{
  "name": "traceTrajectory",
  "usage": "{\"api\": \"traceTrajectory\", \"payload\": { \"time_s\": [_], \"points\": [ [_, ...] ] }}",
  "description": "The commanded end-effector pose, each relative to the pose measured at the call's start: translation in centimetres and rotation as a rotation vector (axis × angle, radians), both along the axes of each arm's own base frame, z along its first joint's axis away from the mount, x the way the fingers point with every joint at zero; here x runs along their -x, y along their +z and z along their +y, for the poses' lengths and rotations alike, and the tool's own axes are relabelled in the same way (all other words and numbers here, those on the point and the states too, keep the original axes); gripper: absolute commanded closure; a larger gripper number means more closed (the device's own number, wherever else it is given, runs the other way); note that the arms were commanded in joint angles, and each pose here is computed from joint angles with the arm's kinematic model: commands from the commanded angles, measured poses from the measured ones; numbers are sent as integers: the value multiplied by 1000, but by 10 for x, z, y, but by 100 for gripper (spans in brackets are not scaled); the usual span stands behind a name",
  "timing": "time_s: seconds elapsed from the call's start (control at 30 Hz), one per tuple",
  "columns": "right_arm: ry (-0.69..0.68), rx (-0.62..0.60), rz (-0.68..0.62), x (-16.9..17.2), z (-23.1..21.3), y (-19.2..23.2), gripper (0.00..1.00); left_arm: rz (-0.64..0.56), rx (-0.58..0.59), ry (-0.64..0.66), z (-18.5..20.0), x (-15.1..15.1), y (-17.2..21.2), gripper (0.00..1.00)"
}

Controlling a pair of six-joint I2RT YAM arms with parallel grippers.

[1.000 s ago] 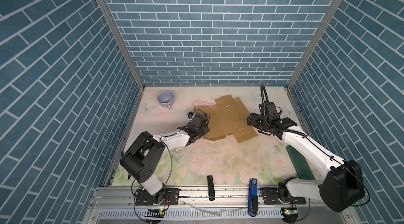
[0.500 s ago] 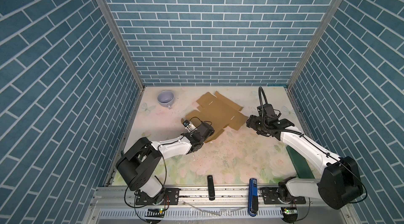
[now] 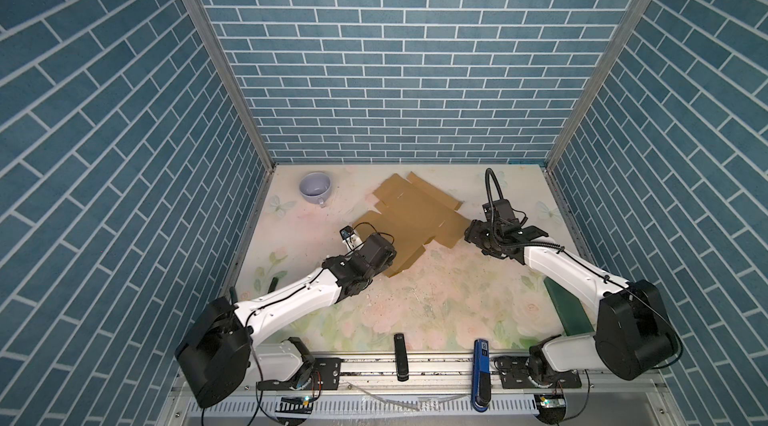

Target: Fold the paper box

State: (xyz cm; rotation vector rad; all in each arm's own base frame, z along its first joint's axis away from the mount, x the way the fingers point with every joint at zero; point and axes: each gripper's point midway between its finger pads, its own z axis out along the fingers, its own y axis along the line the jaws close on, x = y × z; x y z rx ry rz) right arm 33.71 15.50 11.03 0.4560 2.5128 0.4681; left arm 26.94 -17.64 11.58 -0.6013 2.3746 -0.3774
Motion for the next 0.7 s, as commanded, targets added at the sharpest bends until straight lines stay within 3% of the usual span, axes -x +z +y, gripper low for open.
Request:
{"api": "traceTrajectory", "payload": {
  "time_s": [0.0, 0.2, 0.43, 0.67],
  "points": [
    [-44, -43, 25, -4, 4, -19, 38, 16, -131, -73, 21, 1, 3, 20],
    [-62, -82, 35, -18, 14, -40, 43, -36, -212, -109, 35, -31, 31, 16],
    [-83, -132, 64, -30, 25, -67, 49, -50, -186, -96, 48, -70, 45, 16],
    [-74, -175, 69, -38, 35, -78, 53, -39, -172, -103, 48, -86, 44, 15]
  ]
}}
